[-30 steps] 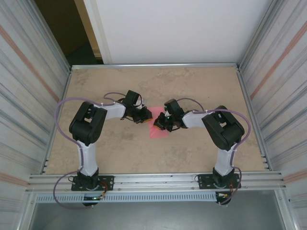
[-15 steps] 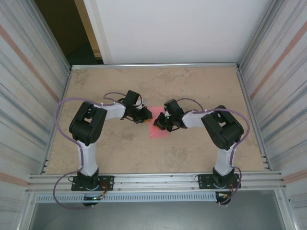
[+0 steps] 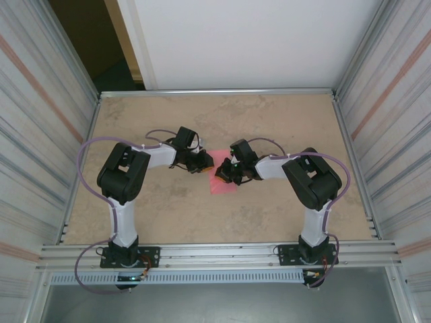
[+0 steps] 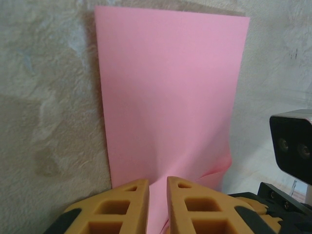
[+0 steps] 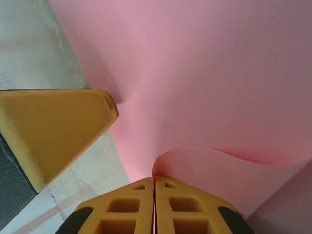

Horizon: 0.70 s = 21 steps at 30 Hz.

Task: Fold a paper plane with a square sheet of paper (pick it up from the middle)
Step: Fold the triangle a second time at the center of the table.

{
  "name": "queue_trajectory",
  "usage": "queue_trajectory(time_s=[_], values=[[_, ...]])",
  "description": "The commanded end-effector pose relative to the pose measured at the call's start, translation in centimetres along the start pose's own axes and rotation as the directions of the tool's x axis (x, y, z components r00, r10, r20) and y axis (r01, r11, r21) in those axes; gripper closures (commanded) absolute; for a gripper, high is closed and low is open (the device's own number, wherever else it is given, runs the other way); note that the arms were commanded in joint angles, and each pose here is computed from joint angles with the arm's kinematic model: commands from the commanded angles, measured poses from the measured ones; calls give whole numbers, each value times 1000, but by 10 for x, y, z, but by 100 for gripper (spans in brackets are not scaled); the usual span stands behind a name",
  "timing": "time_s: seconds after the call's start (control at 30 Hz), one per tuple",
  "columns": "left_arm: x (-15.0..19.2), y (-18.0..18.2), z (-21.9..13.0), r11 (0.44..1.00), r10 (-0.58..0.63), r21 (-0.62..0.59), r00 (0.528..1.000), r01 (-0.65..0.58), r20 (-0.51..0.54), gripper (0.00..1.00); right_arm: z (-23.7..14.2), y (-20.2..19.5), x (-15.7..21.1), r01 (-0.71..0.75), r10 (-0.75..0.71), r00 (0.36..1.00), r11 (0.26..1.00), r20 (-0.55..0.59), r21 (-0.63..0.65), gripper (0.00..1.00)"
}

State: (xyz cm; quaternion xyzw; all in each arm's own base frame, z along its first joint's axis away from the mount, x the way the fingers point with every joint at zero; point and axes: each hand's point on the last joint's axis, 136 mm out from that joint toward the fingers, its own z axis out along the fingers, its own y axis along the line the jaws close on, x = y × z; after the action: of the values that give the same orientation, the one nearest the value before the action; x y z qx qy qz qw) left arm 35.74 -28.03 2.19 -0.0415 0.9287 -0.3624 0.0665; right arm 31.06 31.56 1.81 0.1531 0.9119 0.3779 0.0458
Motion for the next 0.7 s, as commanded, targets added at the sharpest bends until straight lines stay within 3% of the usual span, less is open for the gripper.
queue_trajectory(time_s=[0.0,0.27,0.43,0.67], values=[[1,13,-10,998,-28,-61,1000,28,-7,81,6,-15,5,-4,5,1000,997,-16,71,88],[-38,2,-65,997,-22,-66,986,33,166,77,6,-14,4,-14,16,1000,997,-14,79,73],[-33,17,-80,994,-44,-91,975,65,217,76,4,-13,2,-14,15,1000,996,-11,85,65],[-11,10,-81,998,-60,9,975,59,212,72,4,-12,4,6,-5,1000,997,-14,80,56]])
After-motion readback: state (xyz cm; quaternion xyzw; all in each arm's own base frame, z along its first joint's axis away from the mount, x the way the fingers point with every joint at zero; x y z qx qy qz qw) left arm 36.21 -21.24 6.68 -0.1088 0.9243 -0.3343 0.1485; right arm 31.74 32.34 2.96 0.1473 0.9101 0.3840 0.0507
